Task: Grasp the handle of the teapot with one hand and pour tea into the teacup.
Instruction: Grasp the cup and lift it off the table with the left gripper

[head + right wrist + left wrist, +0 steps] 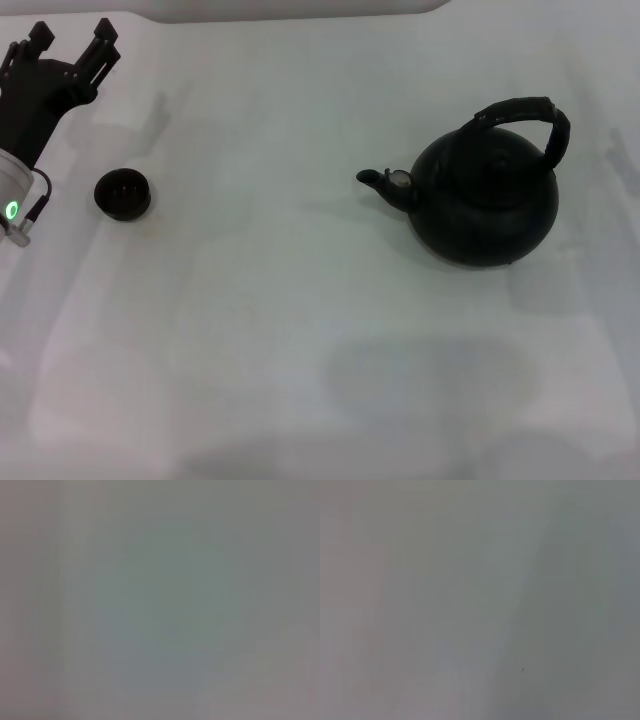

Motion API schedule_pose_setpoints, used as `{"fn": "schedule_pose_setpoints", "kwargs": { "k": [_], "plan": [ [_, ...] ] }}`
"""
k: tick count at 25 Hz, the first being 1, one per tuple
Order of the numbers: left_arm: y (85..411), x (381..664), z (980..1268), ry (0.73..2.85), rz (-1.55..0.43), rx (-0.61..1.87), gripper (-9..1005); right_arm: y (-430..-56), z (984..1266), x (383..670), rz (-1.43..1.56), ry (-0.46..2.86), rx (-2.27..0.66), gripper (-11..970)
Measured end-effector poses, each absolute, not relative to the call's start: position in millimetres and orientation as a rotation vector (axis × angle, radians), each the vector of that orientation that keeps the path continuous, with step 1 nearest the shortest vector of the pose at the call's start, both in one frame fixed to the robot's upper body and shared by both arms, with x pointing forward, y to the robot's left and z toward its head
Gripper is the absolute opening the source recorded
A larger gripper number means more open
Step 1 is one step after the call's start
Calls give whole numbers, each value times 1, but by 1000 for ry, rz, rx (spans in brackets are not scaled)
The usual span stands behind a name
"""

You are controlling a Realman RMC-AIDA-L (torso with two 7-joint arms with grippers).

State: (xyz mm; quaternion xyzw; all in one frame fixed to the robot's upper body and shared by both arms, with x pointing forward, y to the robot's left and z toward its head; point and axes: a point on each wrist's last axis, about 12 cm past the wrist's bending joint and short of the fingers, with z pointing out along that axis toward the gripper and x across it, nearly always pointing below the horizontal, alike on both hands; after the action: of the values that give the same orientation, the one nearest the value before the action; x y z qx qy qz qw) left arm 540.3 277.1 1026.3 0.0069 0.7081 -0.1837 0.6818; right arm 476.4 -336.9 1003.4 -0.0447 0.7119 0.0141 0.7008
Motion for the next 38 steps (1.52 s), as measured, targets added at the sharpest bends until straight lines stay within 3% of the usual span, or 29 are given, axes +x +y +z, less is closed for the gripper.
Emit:
{"fn": "schedule_pose_setpoints", "kwargs": {
  "k": [20,29,38],
  "plan": [
    [274,551,1032,1593,-464,-2,865,-336,1003,479,29,1597,-103,873],
    [269,596,1051,1757,-625,43,867,-338,1003,480,24,1602,-106,872],
    [274,635,1076,2008,-623,242,865,-338,1002,480,22,1608,-106,870]
  ]
}}
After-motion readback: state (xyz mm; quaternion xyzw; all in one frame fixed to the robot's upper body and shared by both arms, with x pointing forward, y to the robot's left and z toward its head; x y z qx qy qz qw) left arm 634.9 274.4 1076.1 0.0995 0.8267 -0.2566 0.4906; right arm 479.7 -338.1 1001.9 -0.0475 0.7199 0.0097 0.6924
